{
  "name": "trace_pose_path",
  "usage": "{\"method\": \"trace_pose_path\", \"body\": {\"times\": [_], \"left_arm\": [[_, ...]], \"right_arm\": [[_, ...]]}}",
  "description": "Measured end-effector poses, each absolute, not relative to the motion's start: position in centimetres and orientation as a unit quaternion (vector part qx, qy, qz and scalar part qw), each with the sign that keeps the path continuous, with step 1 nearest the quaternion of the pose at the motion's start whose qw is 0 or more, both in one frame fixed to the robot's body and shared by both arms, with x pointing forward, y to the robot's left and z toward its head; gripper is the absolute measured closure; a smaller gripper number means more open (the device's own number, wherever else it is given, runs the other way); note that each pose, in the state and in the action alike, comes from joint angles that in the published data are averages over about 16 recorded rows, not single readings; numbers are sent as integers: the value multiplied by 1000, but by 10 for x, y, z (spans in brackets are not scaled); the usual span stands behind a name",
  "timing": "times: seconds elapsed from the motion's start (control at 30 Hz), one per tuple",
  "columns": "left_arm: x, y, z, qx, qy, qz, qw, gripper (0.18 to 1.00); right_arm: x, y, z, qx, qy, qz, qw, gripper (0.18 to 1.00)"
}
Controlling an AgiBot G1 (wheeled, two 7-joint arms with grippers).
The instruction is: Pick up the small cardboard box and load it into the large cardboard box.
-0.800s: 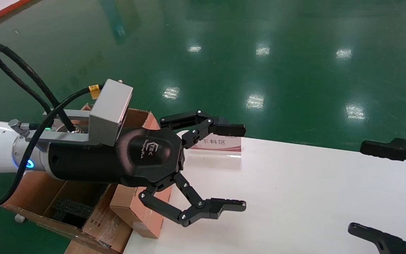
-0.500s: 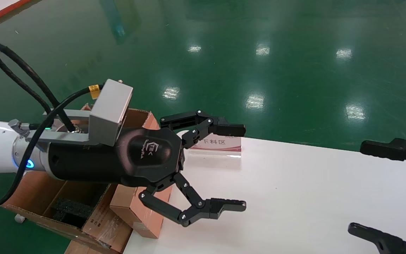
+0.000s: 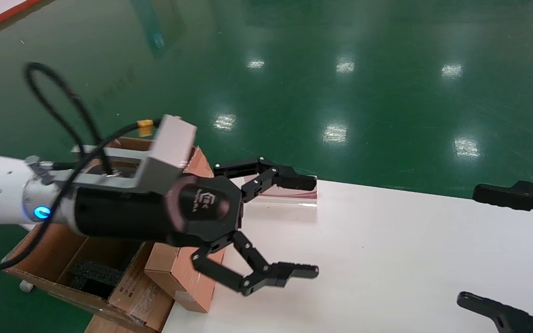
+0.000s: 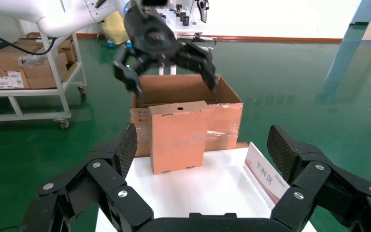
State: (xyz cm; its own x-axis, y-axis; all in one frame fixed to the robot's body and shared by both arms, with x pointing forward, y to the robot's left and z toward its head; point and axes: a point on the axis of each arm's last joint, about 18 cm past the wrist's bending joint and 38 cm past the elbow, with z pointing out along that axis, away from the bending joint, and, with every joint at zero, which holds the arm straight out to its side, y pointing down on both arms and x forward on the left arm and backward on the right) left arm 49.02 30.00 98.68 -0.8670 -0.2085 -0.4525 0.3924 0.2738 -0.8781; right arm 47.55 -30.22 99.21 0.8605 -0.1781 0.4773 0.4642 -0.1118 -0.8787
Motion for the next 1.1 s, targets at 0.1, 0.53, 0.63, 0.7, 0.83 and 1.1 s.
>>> {"method": "trace_pose_path", "body": {"times": [0.1,0.53,0.63,0.7,0.83,1.1], "left_arm": [[500,300,986,38,782,-568,254,183],[547,302,1000,-92,873,-394,273,183],[553,304,1005,-127,883,-359,276,183],[556,305,1008,-149,887,-339,277,183],[559,309,1015,-193,889,-307,281,183],[559,322,1026,-278,878,-262,289,183]], "right_arm": [[475,-302,992,-705,-102,-244,659,178],[475,-302,992,-705,-102,-244,659,178],[475,-302,992,-705,-102,-244,659,178],[475,-302,992,-705,-102,-244,659,178],[475,-302,992,-705,-102,-244,659,178],[475,-302,992,-705,-102,-244,659,178]]}}
